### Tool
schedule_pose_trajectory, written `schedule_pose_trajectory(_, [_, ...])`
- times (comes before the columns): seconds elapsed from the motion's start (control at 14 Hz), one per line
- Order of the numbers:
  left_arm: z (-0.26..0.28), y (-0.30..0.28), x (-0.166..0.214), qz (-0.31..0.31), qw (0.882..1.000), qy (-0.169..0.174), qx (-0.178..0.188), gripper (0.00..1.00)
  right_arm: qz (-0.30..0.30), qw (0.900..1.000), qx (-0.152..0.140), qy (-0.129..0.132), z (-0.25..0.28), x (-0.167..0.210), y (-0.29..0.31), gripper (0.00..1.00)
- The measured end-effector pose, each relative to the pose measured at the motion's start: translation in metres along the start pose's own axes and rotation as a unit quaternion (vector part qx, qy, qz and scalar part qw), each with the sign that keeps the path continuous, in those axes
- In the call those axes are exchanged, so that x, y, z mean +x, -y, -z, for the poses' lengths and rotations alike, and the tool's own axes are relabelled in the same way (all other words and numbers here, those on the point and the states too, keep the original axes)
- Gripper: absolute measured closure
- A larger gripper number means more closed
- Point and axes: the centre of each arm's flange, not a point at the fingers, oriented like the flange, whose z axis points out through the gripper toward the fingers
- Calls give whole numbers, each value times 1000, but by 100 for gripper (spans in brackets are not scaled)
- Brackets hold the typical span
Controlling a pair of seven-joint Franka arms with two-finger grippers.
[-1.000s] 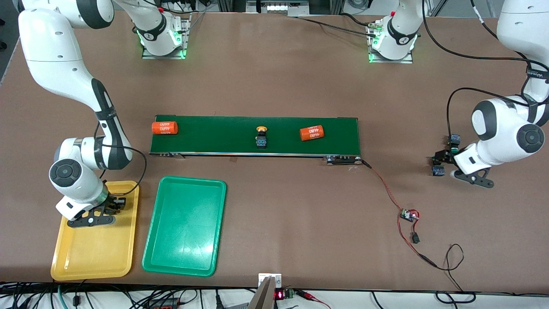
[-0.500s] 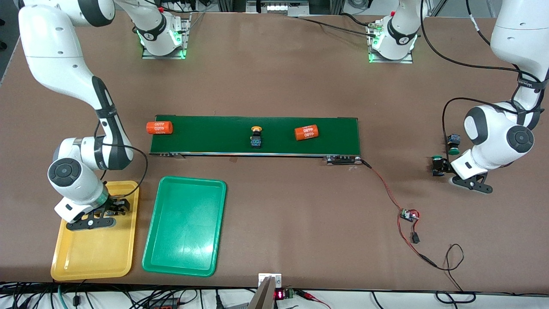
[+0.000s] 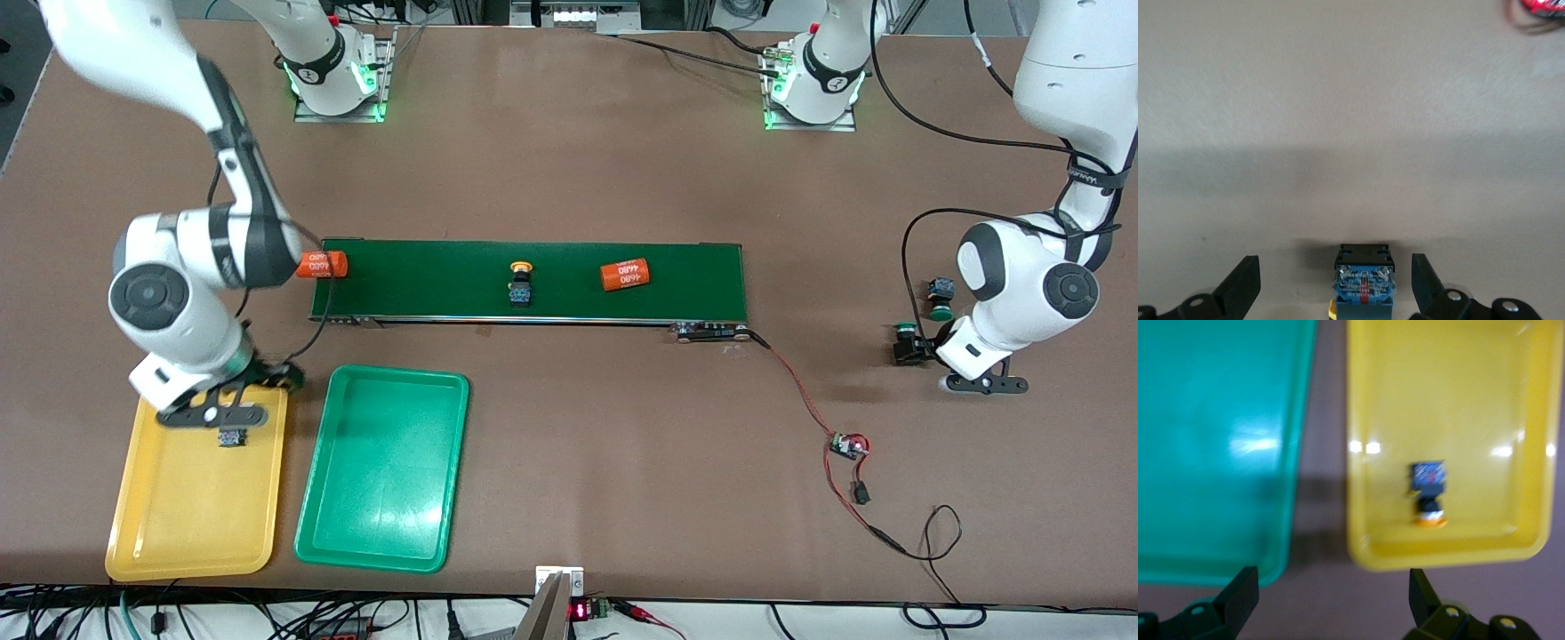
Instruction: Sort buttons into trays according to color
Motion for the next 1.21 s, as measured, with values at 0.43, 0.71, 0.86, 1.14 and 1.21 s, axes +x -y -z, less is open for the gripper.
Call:
schedule_pose_trajectory(0.43, [-14, -3, -4, 0, 1000, 14, -3, 37, -15, 998, 42, 52, 76, -68, 65, 0])
schedule_pose_trajectory(0.71, [-9, -4, -4, 0, 1000, 20, -4, 59, -11, 997, 44, 62, 82, -108, 147, 0])
schedule_pose_trajectory(0.86, [4, -8, -3, -3, 999, 42, -9, 59, -8, 996, 49, 69, 78, -123, 175, 0])
schedule_pose_trajectory(1.14, [69, -75, 5, -17, 997, 75, -29, 59, -11, 996, 64, 58, 53, -141, 205, 0])
schedule_pose_trajectory(1.21, [81, -102, 4, -18, 996, 83, -33, 59, -11, 996, 67, 55, 44, -145, 212, 0])
